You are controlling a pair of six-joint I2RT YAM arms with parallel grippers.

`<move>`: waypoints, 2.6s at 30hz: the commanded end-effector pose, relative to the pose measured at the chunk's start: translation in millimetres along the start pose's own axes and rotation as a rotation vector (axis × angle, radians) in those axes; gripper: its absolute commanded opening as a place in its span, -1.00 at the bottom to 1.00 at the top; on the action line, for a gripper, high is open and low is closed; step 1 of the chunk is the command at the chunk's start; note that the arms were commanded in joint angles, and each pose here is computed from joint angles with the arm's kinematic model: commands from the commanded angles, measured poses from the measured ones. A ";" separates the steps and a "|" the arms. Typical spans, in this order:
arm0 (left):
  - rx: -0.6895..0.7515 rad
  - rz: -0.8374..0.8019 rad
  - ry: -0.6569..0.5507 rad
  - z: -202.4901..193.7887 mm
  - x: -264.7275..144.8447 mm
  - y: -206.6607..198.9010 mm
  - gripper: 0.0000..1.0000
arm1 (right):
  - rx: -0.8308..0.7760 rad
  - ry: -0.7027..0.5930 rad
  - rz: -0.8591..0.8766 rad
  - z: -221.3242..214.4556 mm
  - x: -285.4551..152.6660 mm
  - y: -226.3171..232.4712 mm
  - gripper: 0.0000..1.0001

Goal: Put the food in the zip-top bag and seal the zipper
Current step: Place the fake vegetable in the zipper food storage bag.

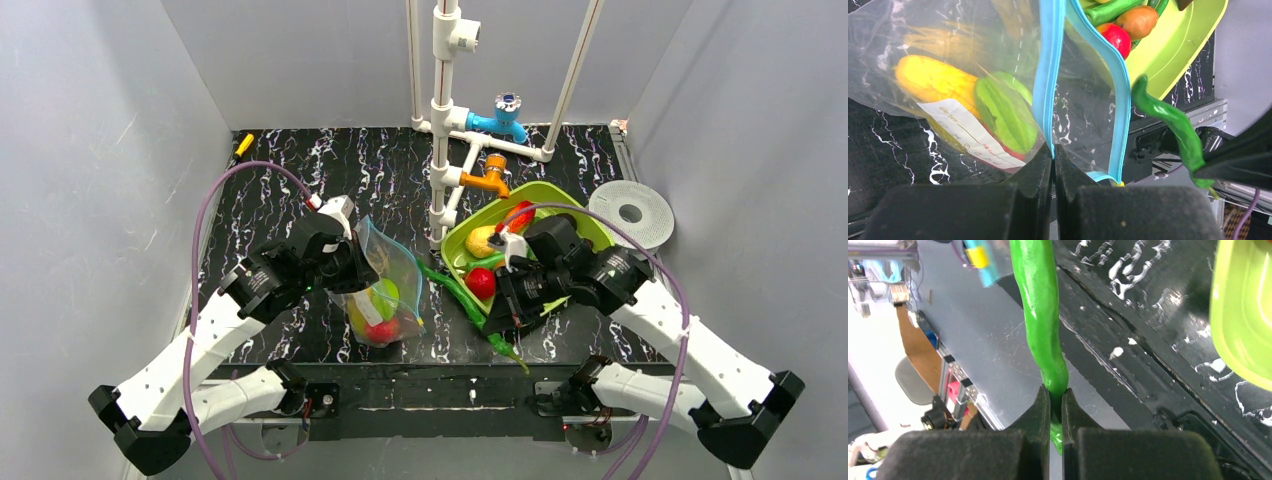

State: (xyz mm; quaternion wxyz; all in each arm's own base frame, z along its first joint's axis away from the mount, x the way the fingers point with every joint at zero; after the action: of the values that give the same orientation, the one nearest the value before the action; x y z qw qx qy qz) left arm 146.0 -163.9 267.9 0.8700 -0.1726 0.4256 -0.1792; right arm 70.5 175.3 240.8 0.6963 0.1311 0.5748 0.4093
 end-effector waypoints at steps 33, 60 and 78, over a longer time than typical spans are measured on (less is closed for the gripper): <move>0.020 -0.120 -0.013 8.1 -18.3 -17.6 -1.00 | -0.079 0.210 -0.171 91.6 28.4 102.3 -0.97; 0.011 -0.195 0.028 2.5 -18.8 -26.8 -1.00 | -0.041 0.125 0.060 161.0 97.0 138.8 -0.97; 0.059 -0.264 0.100 -2.4 -18.6 -36.7 -1.00 | -0.423 0.195 -0.006 152.4 88.2 110.4 -0.17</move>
State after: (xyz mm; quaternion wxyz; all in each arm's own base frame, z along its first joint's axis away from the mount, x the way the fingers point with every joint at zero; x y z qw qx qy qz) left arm 132.6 -183.0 280.0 0.8295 -0.1852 0.4498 -0.2744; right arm 153.8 347.2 293.9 0.6398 -0.0365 0.5865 0.4954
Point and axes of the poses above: each gripper's point midway between its finger pads, its own x axis out along the fingers, its own y axis along the line the jaws close on, z = x × y, the point moved 5 cm from there along -x, back along the fingers, and after that the axes turned 1 degree about x, right-handed, at the moved point
